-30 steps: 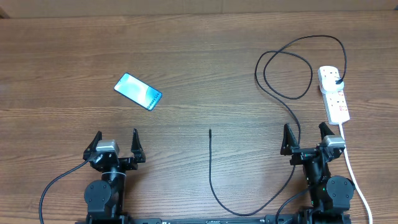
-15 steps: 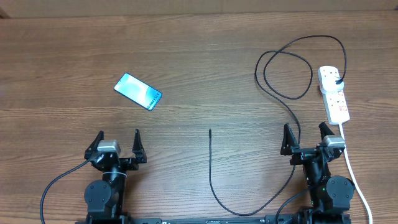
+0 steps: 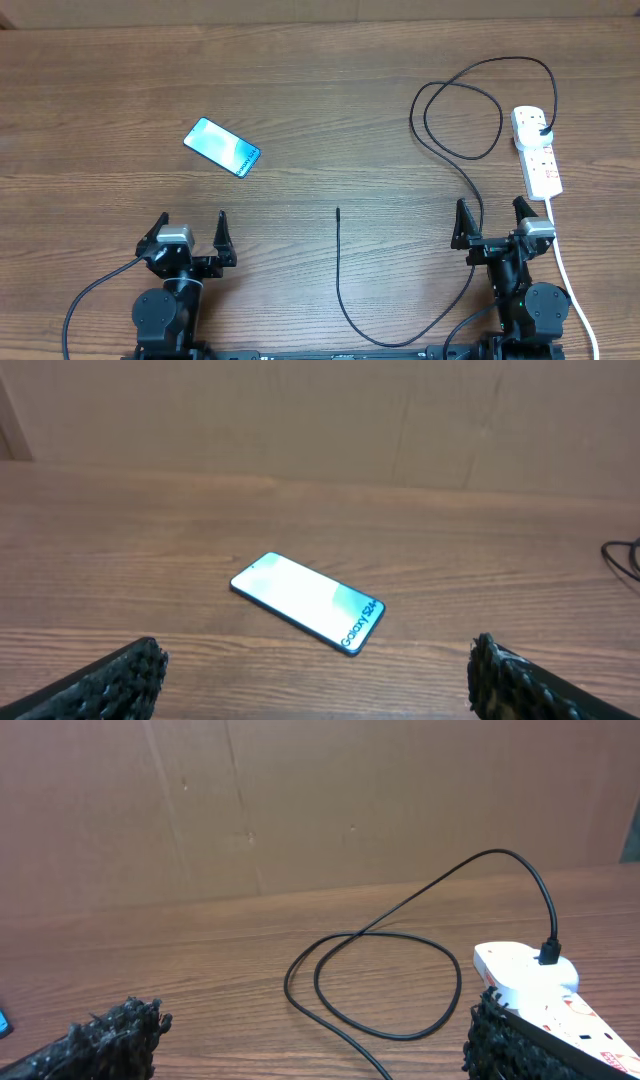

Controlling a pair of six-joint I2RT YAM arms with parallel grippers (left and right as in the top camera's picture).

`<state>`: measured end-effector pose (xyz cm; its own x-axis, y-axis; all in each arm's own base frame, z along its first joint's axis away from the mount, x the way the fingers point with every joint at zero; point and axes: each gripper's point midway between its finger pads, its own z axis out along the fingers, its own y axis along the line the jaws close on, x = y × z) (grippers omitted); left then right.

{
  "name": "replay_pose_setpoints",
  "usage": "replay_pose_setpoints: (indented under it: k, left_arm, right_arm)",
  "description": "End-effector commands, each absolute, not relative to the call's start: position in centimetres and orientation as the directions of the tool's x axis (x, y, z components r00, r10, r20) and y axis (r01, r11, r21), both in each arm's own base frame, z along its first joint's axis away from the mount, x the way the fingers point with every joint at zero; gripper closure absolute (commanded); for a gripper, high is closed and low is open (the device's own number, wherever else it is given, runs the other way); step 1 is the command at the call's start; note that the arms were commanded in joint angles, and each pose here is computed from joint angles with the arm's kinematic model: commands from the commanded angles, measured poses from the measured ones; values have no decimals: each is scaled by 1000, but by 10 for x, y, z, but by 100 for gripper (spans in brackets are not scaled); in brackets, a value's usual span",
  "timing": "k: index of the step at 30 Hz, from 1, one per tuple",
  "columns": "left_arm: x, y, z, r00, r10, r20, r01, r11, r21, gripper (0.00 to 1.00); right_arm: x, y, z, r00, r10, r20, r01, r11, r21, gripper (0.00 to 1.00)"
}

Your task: Plug charger to phone and switch on socket

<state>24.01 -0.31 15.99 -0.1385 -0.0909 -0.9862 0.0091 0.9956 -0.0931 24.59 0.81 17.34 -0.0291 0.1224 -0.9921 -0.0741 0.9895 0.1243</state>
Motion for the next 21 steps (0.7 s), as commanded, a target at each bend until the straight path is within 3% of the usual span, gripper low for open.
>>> replay_pose_setpoints:
  k: [1, 11, 21]
  left_arm:
    - [235, -3, 196, -80, -78, -994, 19, 997, -80, 0]
    - [246, -5, 233, -135, -80, -988, 24, 996, -84, 0]
    - [279, -9, 265, -353, -82, -932, 29, 995, -98, 0]
  right_arm:
    - [246, 10, 172, -24, 118, -993, -85, 989, 119, 0]
    - [246, 10, 172, -24, 118, -993, -85, 989, 119, 0]
    - [246, 10, 172, -24, 118, -993, -85, 989, 119, 0]
